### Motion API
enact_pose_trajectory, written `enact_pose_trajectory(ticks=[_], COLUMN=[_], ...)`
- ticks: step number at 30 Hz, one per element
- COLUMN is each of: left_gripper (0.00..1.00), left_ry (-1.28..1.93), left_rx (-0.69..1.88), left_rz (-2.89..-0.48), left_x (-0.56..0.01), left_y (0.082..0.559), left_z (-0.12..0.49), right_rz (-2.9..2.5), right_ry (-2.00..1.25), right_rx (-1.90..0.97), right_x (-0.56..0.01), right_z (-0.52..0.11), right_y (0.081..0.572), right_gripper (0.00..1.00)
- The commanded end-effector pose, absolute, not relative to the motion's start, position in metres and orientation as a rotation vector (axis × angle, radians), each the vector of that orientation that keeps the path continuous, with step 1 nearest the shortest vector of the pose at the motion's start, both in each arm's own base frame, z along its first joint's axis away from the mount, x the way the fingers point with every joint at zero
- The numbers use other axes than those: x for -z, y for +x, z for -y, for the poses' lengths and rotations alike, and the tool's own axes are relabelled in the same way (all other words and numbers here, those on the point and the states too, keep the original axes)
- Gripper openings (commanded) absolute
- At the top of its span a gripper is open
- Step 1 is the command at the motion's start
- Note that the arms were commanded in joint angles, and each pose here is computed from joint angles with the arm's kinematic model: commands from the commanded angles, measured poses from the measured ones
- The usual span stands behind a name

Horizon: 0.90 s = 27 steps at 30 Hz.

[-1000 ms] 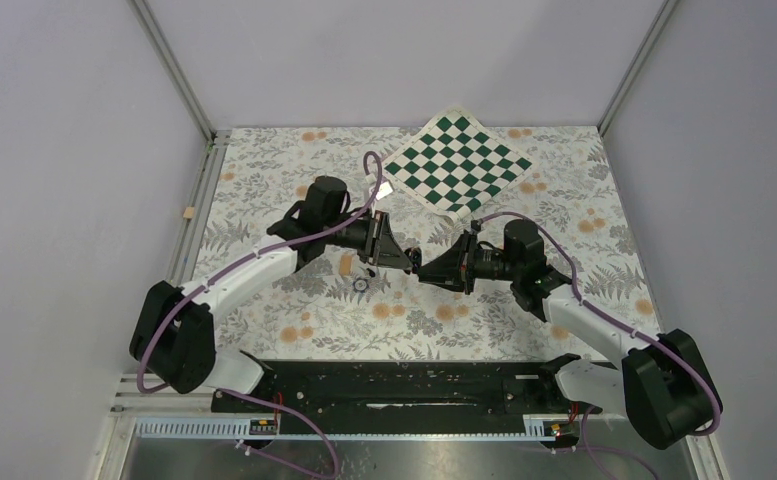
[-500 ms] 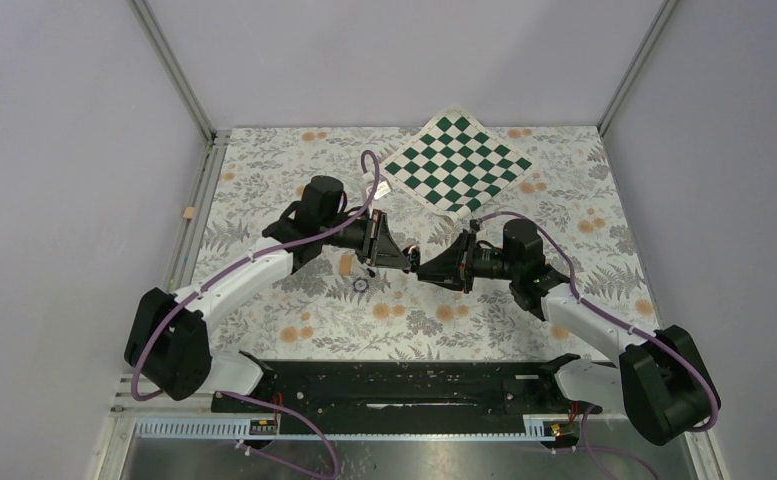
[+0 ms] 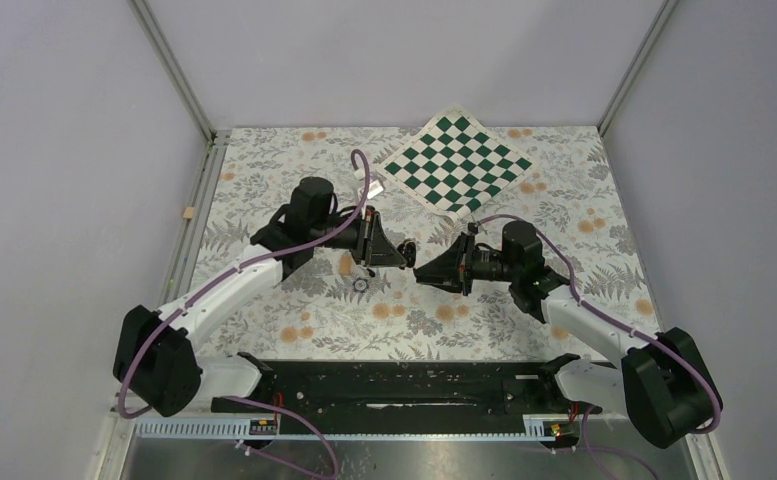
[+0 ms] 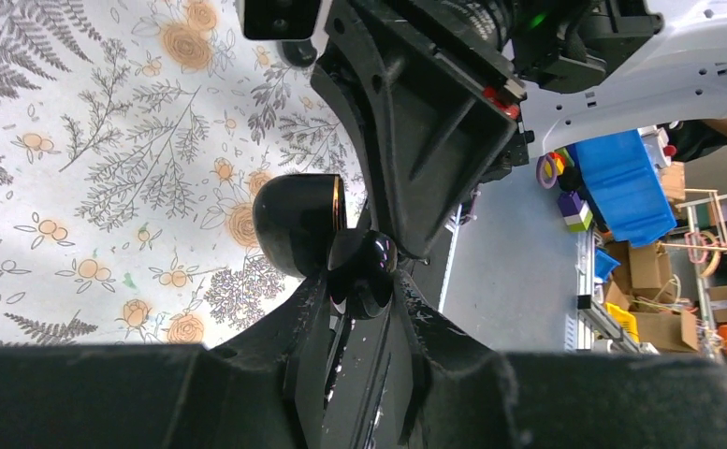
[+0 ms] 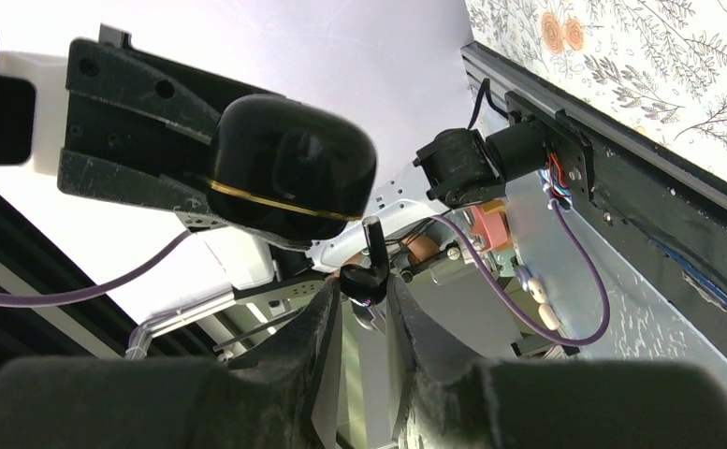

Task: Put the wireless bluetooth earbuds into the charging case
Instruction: Insert the left earbud into the left side groove of the charging case.

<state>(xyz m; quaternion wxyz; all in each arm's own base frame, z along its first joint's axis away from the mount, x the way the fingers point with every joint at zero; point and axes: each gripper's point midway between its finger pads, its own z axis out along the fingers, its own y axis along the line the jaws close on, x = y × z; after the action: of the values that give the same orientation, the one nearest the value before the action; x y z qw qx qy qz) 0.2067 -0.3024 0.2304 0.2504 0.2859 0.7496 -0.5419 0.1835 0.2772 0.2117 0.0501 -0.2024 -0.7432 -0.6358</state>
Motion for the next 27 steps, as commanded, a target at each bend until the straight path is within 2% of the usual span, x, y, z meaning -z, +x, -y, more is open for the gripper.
enact_pose_trajectory(ticks=[1, 8, 15, 21, 27], left_gripper=[0.00, 0.00, 0.00, 0.00, 0.00], left_ry=[0.859, 0.904, 0.845, 0.791, 0.781], left_rx=[1.409, 1.413, 1.271, 1.232, 1.199], left_rz=[-1.887, -1.874, -1.890, -1.800, -1.644], left_x=[-0.253, -0.250, -0.245, -0.255, -0.263], left_y=[0.203, 0.195, 0.211, 0.220, 0.224], left_z=[0.300, 0.300, 0.295, 0.294, 0.294], right_rz=[2.219, 2.194, 2.204, 2.208, 2.212], right_ry=[-0.585, -0.583, -0.583, -0.588, -0.549], right_rx=[1.964, 2.004, 1.992, 1.952, 1.994], right_x=[-0.220, -0.230, -0.231, -0.221, -0.234], right_z=[-0.279, -0.281, -0.276, -0.271, -0.273], right_y=[0.177, 0.182, 0.173, 0.161, 0.165], right_gripper=[0.00, 0.00, 0.00, 0.00, 0.00])
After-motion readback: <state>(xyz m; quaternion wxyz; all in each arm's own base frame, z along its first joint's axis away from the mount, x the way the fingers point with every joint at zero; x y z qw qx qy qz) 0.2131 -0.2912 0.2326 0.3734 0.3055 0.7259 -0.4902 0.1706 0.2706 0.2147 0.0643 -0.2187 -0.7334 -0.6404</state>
